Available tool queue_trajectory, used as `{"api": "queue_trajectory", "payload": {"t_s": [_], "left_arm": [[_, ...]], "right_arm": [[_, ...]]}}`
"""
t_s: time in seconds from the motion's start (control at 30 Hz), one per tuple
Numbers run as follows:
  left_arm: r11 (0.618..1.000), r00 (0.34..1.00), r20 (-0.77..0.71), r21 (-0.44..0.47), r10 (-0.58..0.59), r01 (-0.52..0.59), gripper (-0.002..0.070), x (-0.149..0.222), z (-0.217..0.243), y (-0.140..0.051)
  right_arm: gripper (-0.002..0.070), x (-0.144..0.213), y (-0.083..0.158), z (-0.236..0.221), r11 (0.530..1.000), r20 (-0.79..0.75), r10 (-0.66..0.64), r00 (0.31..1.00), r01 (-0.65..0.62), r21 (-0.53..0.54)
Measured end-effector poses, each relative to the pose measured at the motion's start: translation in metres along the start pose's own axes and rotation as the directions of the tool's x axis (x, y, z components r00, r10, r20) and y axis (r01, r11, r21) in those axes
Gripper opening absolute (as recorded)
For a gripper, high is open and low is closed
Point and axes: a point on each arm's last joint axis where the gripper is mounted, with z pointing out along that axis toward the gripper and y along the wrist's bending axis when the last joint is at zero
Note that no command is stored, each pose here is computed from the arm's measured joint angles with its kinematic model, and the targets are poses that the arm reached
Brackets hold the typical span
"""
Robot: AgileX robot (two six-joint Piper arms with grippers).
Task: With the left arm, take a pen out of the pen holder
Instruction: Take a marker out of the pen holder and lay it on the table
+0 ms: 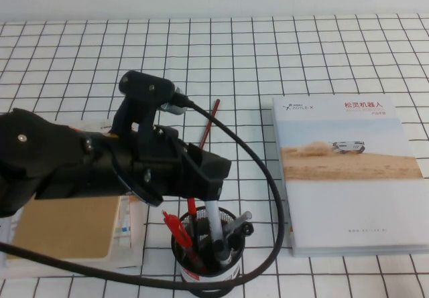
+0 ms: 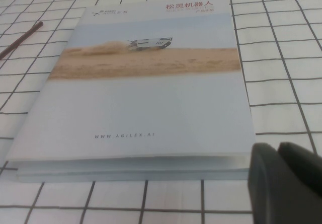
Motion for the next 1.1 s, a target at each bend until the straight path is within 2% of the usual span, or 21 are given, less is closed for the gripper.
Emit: {"api": "queue_trajectory", "payload": {"t_s": [0.27, 0.73, 0.9, 1.1], "left_arm": [[0.999, 0.998, 0.028, 0.002, 0.054, -0.054, 0.0074, -0.008, -0.014, -0.007], [0.972, 0.977, 0.072, -0.135, 0.203, -0.192, 0.0074, -0.068, -0.057, -0.018], [0.950, 0.973, 0.040, -0.230, 0.227, -0.212, 0.0074, -0.089, -0.075, -0.017], [0.918, 0.979, -0.116, -0.343, 0.169, -0.199, 0.0074, -0.109, -0.068, -0.001]], "right_arm": [[-0.0015, 0.000, 0.000, 0.000, 1.000, 0.000, 0.000, 1.000, 0.000, 0.000], [-0.0015, 0.000, 0.000, 0.000, 1.000, 0.000, 0.000, 1.000, 0.000, 0.000], [-0.0015, 0.000, 0.000, 0.000, 1.000, 0.000, 0.000, 1.000, 0.000, 0.000], [-0.0015, 0.000, 0.000, 0.000, 1.000, 0.000, 0.000, 1.000, 0.000, 0.000]]}}
